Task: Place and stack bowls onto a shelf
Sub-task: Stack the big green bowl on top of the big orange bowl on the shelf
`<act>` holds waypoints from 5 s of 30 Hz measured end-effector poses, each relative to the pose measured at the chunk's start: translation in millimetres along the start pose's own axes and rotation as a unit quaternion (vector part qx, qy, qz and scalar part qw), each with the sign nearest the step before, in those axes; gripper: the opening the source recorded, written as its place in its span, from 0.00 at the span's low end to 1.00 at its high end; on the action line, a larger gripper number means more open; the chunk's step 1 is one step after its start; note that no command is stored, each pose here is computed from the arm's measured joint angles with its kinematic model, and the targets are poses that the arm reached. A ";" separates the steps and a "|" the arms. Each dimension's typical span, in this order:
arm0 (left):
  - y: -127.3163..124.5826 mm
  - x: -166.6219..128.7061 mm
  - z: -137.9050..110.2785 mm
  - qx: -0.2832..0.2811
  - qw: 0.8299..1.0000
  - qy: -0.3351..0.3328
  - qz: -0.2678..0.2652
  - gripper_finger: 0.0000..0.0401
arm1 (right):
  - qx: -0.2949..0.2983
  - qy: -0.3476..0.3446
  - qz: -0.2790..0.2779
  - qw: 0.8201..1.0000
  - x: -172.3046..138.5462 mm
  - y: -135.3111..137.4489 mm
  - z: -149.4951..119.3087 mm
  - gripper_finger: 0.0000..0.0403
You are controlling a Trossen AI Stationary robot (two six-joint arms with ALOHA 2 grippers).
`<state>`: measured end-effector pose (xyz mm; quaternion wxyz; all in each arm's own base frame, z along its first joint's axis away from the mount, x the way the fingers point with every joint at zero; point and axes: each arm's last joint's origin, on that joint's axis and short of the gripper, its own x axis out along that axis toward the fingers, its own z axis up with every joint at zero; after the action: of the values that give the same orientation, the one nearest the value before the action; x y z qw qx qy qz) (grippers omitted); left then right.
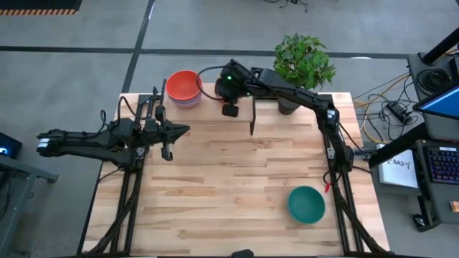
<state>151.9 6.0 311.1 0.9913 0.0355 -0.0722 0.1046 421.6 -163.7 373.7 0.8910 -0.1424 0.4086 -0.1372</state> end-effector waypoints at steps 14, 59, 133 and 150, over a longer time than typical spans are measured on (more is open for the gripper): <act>0.0 0.1 -0.6 0.004 1.000 0.003 0.000 0.00 | 0.036 0.020 0.047 0.998 2.5 43.6 5.1 0.02; -0.8 3.5 -0.4 -0.034 0.999 0.003 -0.002 0.00 | 0.432 0.308 0.227 0.817 -130.1 242.2 -98.8 0.21; -104.7 118.1 -24.7 0.132 0.916 -0.026 -0.377 0.43 | 0.074 0.025 0.425 0.902 -195.1 324.2 -21.5 0.02; -140.6 164.7 -39.4 0.121 0.813 -0.033 -0.569 0.37 | 0.061 0.001 0.431 0.900 -199.3 322.2 -16.7 0.02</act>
<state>346.5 -94.4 289.2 0.8584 0.1936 -0.0585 -0.4714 324.8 202.9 382.7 0.8695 0.1026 0.4221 0.2351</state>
